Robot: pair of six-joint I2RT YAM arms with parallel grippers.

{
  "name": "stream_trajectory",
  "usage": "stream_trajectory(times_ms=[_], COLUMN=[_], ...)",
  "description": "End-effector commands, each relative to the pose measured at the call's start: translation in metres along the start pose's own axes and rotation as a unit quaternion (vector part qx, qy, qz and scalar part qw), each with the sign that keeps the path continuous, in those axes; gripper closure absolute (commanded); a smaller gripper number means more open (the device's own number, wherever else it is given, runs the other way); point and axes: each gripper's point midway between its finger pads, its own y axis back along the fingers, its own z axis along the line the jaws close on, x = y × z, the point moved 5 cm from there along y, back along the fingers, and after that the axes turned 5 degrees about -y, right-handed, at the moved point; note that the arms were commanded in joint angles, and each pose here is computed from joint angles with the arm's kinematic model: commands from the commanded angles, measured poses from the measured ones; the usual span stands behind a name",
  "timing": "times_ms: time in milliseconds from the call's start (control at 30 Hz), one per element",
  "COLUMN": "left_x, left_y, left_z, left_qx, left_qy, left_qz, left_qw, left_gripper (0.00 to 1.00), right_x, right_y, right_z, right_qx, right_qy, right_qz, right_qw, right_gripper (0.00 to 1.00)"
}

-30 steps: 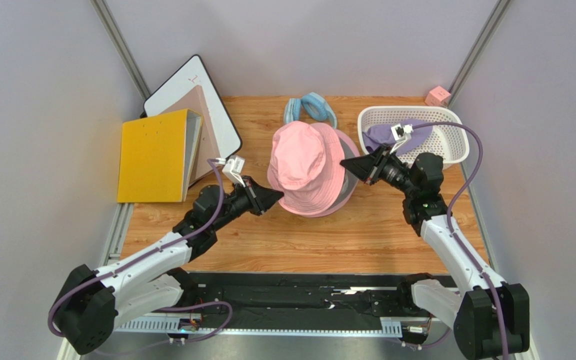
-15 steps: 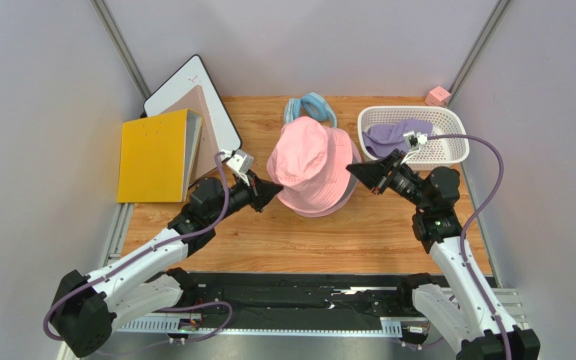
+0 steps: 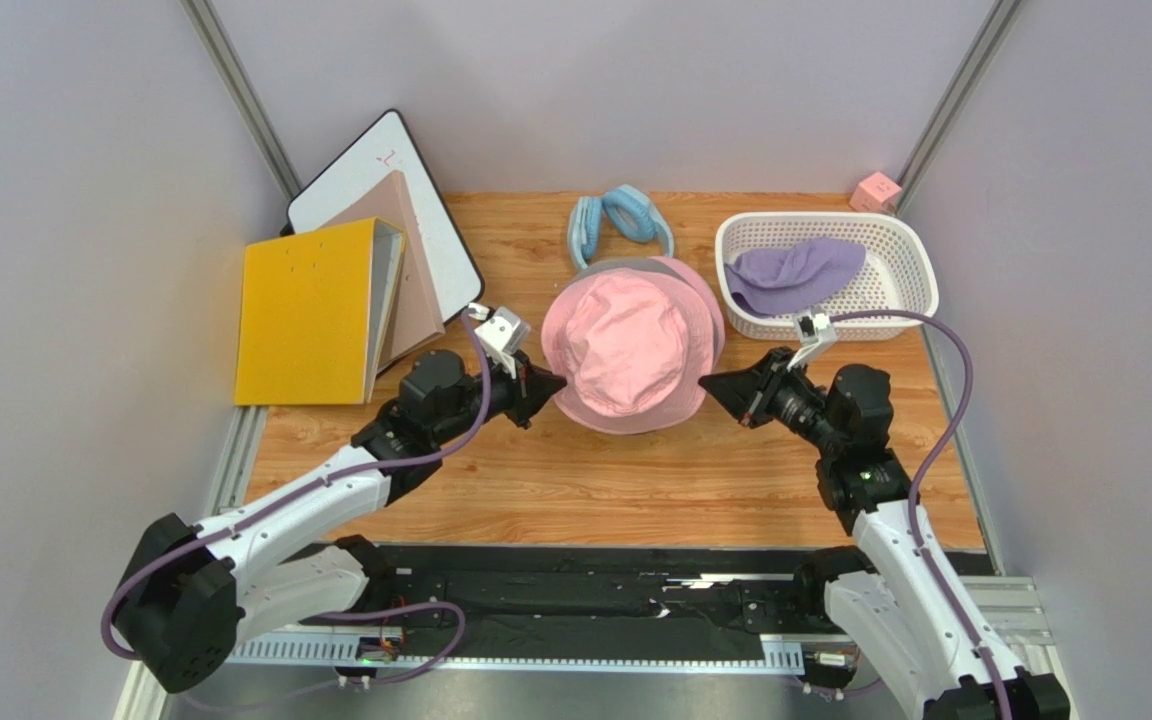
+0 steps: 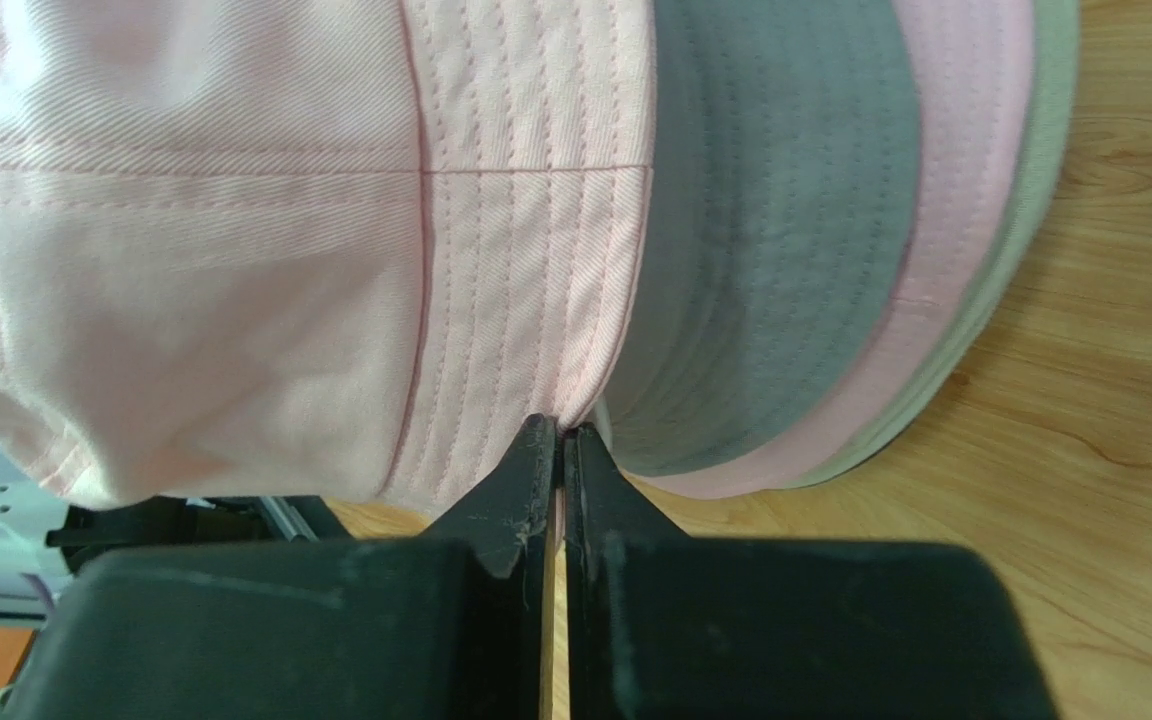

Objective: Stack the hats
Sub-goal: Stack the hat on the hat.

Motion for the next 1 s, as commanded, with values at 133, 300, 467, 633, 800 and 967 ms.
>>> stream_trajectory(times_ms=[133, 300, 467, 633, 800, 967], left_x=[-0.002, 0.005, 0.005, 0.007, -0.001, -0.006], left_y=[-0.015, -0.031, -0.040, -0.037, -0.032, -0.035], left_z=[0.021, 0.029, 0.039, 0.049, 0.058, 0.055], left_qx=[-0.073, -0.091, -0.107, -0.115, -0.105, -0.080], left_qy=[0.003, 0.021, 0.047, 0.071, 0.095, 0.094], left_qz=[0.020, 0.049, 0.051, 0.054, 0.047, 0.050], left_qw=[0.997, 0.994, 0.992, 0.989, 0.989, 0.991], left_gripper=[1.00, 1.00, 1.00, 1.00, 1.00, 1.00], right_x=[-0.005, -0.011, -0.016, -0.027, -0.049, -0.073], right_y=[-0.006, -0.017, -0.026, -0.029, -0.024, -0.023], right_z=[-0.034, -0.043, -0.056, -0.038, -0.016, 0.003], right_qx=[0.103, 0.120, 0.150, 0.108, 0.099, 0.079], right_qy=[0.007, 0.004, -0.001, 0.014, 0.035, 0.051], right_qz=[-0.022, -0.019, -0.017, -0.011, -0.007, -0.032], right_qw=[0.994, 0.993, 0.988, 0.994, 0.994, 0.995], right_gripper=[1.00, 1.00, 1.00, 1.00, 0.58, 0.34])
